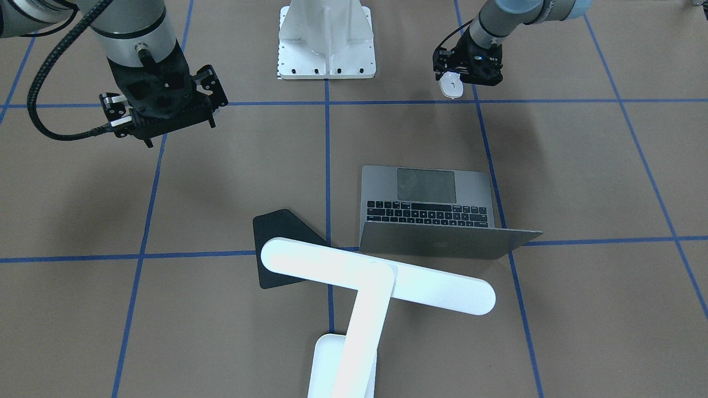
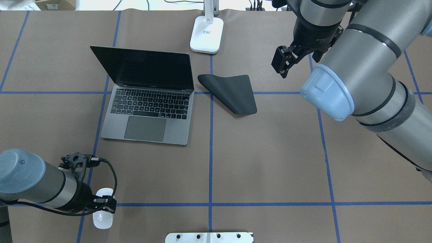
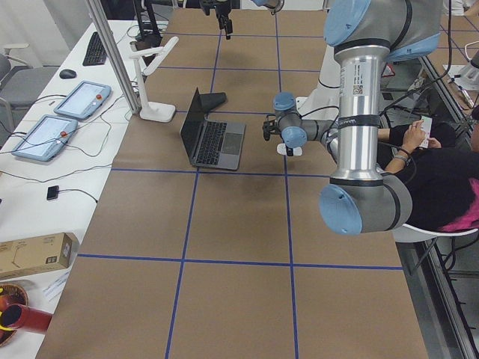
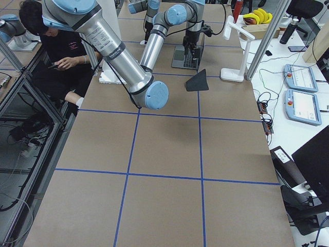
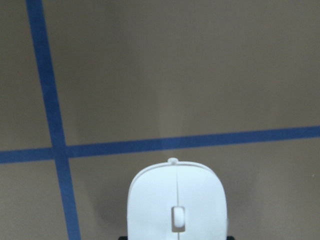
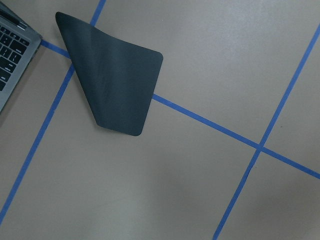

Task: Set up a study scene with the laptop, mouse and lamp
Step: 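Carry the white mouse with the left gripper toward the mousepad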

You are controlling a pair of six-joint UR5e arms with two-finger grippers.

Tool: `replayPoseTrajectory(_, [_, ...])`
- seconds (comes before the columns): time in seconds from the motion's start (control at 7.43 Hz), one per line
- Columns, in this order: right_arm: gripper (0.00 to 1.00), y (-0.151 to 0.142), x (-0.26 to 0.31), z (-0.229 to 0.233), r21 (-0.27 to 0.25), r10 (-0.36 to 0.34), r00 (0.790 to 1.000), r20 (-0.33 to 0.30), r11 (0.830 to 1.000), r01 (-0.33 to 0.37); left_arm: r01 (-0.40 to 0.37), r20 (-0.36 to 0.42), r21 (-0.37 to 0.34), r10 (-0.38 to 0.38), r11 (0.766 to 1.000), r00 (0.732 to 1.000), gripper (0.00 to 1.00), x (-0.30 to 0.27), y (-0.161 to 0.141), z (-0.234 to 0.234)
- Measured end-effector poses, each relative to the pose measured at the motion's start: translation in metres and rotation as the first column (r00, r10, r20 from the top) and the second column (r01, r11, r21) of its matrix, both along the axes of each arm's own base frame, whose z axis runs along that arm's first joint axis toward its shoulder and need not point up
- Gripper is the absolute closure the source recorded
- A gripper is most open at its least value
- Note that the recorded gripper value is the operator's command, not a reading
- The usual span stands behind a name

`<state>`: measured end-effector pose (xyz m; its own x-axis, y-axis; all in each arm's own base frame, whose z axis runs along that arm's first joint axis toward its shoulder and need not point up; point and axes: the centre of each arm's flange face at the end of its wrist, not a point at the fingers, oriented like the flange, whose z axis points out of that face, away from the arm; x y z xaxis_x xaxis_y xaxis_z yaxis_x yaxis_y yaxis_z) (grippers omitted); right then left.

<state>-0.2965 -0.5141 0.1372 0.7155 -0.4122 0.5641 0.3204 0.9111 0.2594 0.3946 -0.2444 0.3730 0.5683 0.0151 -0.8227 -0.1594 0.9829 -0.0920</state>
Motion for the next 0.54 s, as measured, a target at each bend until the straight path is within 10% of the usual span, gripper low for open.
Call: replayPoseTrajectory(0.54, [0.00,-0.020,0.024,0.048,0.019,0.027,1.000,0.009,0.999,-0.027,0.033,-0.056,0.024,-0.031,0.999,0.998,0.38,-0.002,-0.044,-0.035])
